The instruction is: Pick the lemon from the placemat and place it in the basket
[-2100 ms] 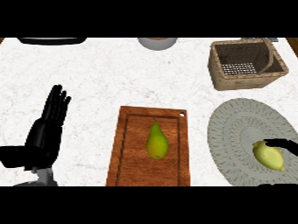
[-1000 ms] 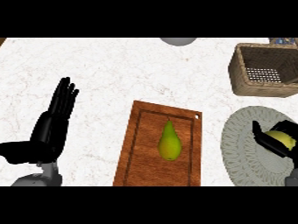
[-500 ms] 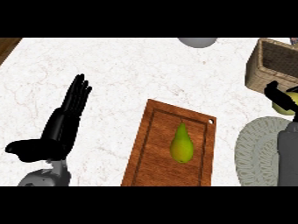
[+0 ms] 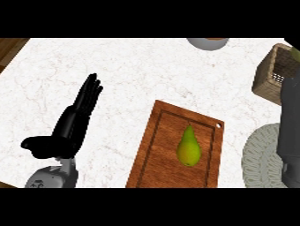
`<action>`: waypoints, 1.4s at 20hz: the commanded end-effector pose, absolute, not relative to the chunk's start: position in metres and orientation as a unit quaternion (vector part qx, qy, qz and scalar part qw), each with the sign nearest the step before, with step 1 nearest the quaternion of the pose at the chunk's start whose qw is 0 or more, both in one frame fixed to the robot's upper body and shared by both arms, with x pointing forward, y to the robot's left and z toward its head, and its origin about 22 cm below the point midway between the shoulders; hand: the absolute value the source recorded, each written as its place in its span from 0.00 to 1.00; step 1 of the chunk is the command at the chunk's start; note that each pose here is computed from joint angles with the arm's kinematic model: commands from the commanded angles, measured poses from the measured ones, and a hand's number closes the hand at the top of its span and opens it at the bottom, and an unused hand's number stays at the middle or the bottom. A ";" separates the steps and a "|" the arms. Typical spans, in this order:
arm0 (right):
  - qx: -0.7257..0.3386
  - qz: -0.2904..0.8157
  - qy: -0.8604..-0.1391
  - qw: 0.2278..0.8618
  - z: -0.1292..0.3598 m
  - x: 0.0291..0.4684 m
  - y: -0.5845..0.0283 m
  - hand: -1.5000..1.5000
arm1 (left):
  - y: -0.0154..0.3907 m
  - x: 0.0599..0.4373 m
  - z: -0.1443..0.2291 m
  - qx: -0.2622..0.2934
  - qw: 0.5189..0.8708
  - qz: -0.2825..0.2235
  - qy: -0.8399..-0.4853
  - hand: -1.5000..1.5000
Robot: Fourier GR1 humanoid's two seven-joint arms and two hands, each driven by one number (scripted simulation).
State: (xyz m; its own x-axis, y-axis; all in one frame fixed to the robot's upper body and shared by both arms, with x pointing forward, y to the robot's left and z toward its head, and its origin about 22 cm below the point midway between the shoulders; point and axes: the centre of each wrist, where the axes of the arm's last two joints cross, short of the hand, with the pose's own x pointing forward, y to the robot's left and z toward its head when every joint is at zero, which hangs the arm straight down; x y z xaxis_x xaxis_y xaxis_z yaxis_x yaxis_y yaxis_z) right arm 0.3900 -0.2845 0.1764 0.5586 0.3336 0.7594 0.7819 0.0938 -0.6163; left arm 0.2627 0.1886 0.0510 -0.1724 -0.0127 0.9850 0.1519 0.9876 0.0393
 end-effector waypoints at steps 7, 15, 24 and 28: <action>-0.700 -0.246 -0.318 0.591 0.258 0.430 -0.242 1.00 | 0.184 0.269 0.051 -0.045 0.648 -0.055 -0.758 0.50; -0.752 -0.218 -0.208 0.587 0.275 0.449 -0.208 1.00 | 0.187 0.272 0.051 -0.019 0.650 -0.042 -0.759 0.50; -0.762 -0.224 -0.202 0.573 0.293 0.453 -0.177 1.00 | 0.203 0.269 0.047 -0.004 0.654 -0.024 -0.756 0.50; -0.766 -0.201 -0.182 0.582 0.279 0.454 -0.163 1.00 | 0.202 0.261 0.039 -0.001 0.658 -0.010 -0.753 0.50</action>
State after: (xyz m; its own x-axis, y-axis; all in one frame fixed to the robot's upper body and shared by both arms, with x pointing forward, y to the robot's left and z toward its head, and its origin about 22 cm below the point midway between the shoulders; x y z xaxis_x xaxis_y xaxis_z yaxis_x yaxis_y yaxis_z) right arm 0.4531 -0.1831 0.2776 0.8274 0.2617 0.4970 0.5561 -0.2568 -0.7905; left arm 0.2649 0.2002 0.0438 -0.1392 -0.0196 0.9901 0.0340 0.9991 0.0245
